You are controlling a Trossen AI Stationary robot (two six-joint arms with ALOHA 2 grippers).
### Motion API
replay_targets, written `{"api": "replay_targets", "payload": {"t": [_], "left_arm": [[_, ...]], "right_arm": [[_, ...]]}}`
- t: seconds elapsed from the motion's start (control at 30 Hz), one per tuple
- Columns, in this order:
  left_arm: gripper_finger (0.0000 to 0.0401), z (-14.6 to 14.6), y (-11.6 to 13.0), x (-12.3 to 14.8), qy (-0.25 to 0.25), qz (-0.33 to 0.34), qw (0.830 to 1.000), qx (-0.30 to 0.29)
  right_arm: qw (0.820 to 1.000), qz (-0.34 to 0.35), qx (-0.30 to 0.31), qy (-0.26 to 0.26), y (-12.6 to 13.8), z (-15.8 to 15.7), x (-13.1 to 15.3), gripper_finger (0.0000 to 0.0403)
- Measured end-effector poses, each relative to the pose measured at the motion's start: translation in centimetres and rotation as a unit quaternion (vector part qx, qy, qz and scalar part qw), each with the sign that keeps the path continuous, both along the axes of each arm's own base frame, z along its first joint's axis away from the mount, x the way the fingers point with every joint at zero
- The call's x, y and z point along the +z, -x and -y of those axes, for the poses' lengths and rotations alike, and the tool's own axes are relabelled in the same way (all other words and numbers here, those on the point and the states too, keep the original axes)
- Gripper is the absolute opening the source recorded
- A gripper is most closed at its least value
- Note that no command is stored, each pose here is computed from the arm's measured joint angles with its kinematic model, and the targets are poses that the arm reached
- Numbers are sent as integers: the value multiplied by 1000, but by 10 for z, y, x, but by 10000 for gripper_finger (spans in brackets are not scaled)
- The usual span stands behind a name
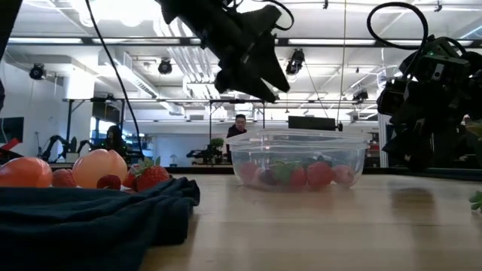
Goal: Pick and placing Produce into tupperware
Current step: Put the red cherry into the container
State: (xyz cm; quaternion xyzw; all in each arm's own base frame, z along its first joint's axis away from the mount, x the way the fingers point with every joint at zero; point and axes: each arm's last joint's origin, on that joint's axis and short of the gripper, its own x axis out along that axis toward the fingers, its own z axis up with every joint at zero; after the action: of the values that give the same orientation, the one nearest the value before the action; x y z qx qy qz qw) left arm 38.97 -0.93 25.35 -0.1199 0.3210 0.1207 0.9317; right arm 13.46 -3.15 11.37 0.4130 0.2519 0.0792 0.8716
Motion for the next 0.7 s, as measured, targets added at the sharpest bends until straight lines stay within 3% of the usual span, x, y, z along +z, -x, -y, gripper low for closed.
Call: {"api": "replay_targets", "payload": {"t": [0.13, 0.3, 0.4, 0.57, 0.7], "left_arm": [[222, 8, 20, 7, 65, -73, 995, 24], [215, 34, 48, -9, 148, -219, 964, 20], [208, 49, 53, -15, 184, -243, 952, -2], [195, 64, 53, -29, 140, -265, 954, -25], [179, 79, 54, -45, 21, -293, 952, -86]], "right_arm": [[1000, 0, 17, -6, 1, -1, 0, 219], [999, 7, 33, 6, 1, -2, 0, 219], [999, 8, 33, 8, 1, -2, 0, 219], [999, 8, 33, 8, 1, -2, -1, 219], [999, 9, 35, 12, 1, -2, -1, 219]]}}
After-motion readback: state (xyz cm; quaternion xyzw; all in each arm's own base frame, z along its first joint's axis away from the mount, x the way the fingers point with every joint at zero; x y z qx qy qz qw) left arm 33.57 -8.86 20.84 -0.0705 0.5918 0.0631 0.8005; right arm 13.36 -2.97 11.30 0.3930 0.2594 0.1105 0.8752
